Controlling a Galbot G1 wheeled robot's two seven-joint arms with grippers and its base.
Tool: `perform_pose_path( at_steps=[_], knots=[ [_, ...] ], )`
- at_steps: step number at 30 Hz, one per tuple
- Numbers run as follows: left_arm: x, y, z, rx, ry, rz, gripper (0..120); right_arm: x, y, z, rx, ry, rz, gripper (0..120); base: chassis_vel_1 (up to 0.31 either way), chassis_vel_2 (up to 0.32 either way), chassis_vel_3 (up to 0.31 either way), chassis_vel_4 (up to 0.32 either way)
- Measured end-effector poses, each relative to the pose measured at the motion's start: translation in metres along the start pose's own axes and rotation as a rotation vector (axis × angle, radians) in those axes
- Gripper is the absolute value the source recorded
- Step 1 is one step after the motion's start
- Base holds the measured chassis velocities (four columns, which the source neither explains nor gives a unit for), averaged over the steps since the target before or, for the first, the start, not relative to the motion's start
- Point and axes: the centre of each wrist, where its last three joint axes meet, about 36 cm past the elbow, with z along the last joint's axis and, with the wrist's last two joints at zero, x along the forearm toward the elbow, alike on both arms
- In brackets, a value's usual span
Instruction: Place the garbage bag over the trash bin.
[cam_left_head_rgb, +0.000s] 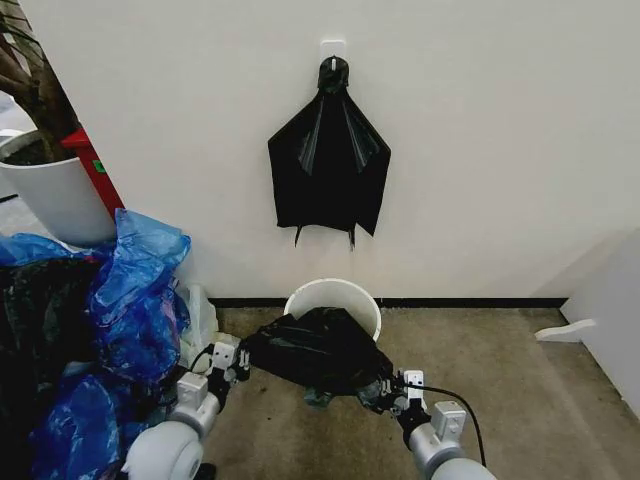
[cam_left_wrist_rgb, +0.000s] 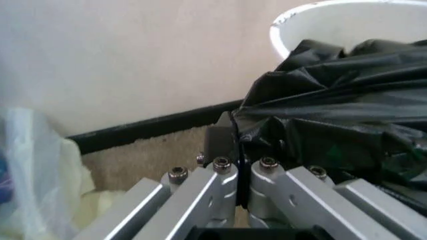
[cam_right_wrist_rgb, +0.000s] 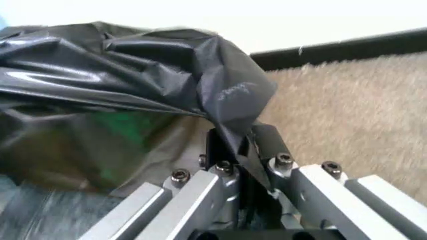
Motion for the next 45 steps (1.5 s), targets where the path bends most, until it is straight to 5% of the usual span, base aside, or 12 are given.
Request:
perform_pose_path(
  at_steps=[7,23,45],
  knots=[
    [-0.011,-0.002,0.002,-0.011,-0.047,0.001,0,-0.003,-0.012,0.003,0.048,-0.102,-0.009,0,0.000,0.000,0.000,0.000],
    [-0.031,0.004,0.012,0.005,-0.027,0.001,0,-0.038,-0.039,0.016,0.090,-0.145,-0.037,0,0.000,0.000,0.000,0.000],
    [-0.045,-0.001,0.052,-0.080,-0.064,-0.010,0,-0.053,-0.054,0.040,0.291,-0.293,-0.096,0,0.000,0.000,0.000,0.000]
  ],
)
